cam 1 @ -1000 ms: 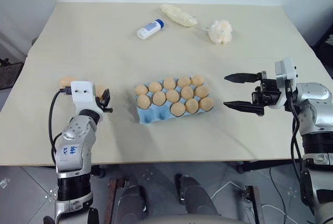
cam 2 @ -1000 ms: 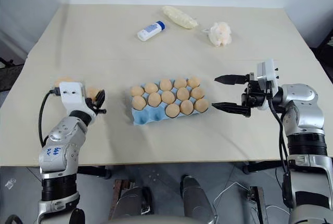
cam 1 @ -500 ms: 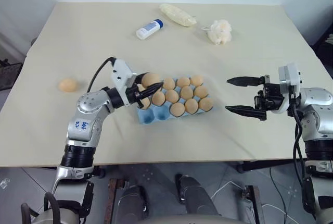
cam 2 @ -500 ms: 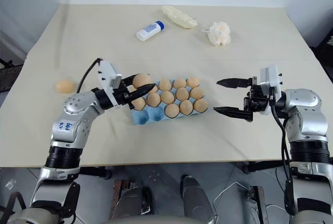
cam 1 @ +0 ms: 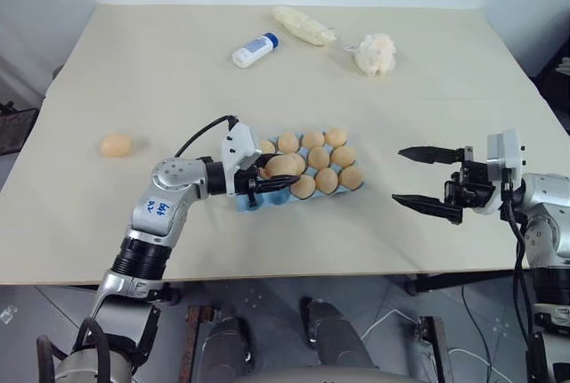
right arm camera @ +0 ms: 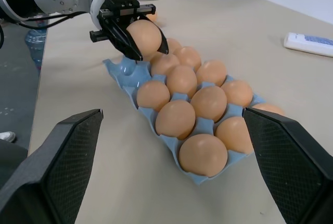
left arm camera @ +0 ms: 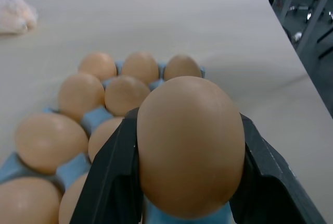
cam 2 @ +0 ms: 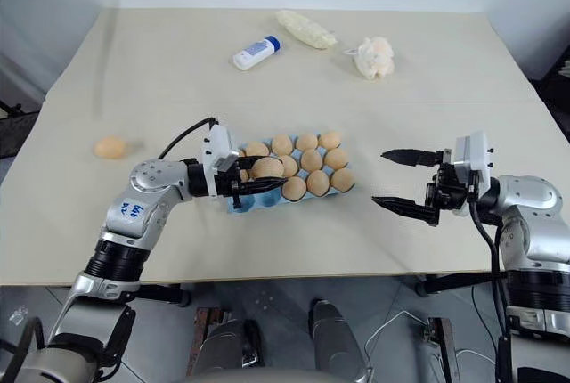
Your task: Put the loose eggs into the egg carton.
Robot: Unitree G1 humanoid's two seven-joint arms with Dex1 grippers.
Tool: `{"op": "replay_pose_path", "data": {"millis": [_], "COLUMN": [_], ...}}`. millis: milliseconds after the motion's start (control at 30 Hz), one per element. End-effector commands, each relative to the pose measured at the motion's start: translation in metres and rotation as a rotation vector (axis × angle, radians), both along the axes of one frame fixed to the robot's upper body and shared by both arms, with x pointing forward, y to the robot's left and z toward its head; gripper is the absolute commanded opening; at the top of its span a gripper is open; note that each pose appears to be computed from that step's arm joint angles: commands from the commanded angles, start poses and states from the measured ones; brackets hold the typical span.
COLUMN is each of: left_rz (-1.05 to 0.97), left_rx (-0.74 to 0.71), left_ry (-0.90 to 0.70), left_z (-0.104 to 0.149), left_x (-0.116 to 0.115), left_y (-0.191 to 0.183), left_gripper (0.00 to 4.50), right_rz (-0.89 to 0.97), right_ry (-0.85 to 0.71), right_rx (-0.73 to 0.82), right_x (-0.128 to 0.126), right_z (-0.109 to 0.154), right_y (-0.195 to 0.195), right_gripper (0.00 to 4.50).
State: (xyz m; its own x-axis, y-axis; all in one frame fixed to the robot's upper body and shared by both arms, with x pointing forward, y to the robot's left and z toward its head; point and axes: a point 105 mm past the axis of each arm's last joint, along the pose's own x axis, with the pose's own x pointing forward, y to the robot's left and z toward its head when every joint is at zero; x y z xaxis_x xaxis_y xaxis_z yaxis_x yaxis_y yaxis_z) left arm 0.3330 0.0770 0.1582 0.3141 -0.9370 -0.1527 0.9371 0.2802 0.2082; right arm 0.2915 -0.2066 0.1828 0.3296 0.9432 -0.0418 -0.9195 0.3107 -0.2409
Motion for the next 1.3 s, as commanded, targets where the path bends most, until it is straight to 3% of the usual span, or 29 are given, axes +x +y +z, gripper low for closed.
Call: {"op": "replay_pose_path", "data": {"millis": [33, 67, 367, 533, 733, 967, 1133, 1300], "left_rz": [-0.019, -0.015, -0.033, -0.026, 0.056, 0.328, 0.625, 1.008], "left_rx": [0.035, 0.042, 0.038, 0.043, 0.002, -0.115, -0.213, -0.293], "left_ry": [-0.031, -0.029, -0.028, -0.03, -0.096, -0.224, -0.269, -0.267], "left_z": [0.006, 0.004, 0.004, 0.005, 0.023, 0.062, 0.065, 0.045], "left_x": [-0.002, -0.002, -0.003, -0.003, 0.004, 0.013, 0.011, 0.002], "left_y": [-0.001, 0.0, -0.005, -0.003, 0.01, 0.056, 0.103, 0.156], "left_gripper": [1.6, 1.6, 4.46, 4.46, 4.46, 4.46, 4.46, 4.46], "right_rz": [-0.021, -0.023, -0.031, -0.031, -0.006, 0.042, 0.078, 0.122], "right_ry": [-0.055, -0.054, -0.05, -0.049, -0.06, -0.068, -0.08, -0.068], "right_rx": [-0.004, -0.005, -0.012, -0.013, -0.001, 0.005, 0.008, 0.015], "right_x": [-0.004, -0.003, 0.0, 0.0, -0.001, 0.0, 0.004, 0.009], "right_z": [0.015, 0.015, 0.015, 0.015, 0.018, 0.023, 0.026, 0.028], "right_y": [-0.006, -0.006, -0.006, -0.007, -0.004, -0.001, 0.002, 0.004], "right_gripper": [4.5, 4.5, 4.5, 4.5, 4.5, 4.5, 4.5, 4.5]}}
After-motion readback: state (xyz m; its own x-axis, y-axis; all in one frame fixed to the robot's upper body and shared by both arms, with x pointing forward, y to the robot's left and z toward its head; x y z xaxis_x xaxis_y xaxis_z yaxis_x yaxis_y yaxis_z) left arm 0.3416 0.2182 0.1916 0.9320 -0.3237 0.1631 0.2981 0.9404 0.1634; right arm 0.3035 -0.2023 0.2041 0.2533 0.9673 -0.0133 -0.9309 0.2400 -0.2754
